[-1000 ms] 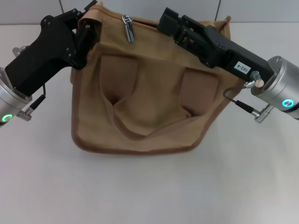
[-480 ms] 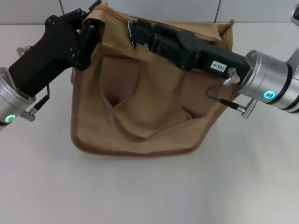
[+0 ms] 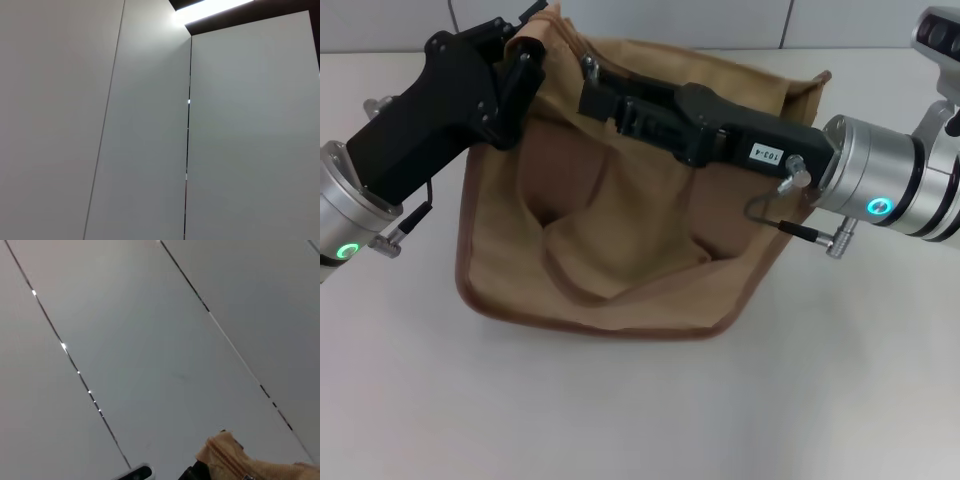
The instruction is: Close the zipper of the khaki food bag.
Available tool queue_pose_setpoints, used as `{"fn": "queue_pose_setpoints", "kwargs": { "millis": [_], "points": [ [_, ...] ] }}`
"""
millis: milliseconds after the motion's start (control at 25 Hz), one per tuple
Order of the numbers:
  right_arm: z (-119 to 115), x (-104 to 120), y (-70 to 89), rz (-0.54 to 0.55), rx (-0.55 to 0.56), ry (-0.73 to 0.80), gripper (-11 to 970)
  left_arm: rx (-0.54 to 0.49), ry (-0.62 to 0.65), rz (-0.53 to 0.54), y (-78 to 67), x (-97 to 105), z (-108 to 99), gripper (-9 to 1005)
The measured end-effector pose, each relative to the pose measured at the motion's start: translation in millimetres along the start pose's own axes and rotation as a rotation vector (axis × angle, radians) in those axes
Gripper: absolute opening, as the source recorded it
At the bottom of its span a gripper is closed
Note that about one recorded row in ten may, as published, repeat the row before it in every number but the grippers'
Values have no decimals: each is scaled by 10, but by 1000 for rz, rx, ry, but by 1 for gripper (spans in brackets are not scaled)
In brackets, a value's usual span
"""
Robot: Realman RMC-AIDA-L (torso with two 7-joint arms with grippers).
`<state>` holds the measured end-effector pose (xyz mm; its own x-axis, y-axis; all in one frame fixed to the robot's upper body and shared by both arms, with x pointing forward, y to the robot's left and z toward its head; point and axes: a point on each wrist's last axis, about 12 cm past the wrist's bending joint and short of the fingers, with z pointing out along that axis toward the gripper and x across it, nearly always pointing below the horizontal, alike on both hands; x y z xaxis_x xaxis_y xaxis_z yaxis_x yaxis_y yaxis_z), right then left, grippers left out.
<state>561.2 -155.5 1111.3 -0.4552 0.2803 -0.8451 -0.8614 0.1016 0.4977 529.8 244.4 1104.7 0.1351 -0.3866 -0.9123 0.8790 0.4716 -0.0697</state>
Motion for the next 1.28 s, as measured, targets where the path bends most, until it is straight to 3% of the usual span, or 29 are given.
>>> {"fn": "queue_pose_setpoints", "kwargs": {
  "millis": [440, 800, 1000, 1280],
  "points": [
    [9, -25, 31, -15, -32, 4, 445, 0, 1, -1, -2, 2, -2, 26],
    [-55, -12, 39, -24, -22, -14, 326, -7, 0, -2, -19, 12, -37, 26],
    [-75, -17, 28, -28, -8, -21, 106, -9, -11, 12, -48, 25, -52, 26],
    [-135, 16, 31, -16, 6, -28, -1, -8, -18, 13, -55, 22, -53, 27]
  ]
}}
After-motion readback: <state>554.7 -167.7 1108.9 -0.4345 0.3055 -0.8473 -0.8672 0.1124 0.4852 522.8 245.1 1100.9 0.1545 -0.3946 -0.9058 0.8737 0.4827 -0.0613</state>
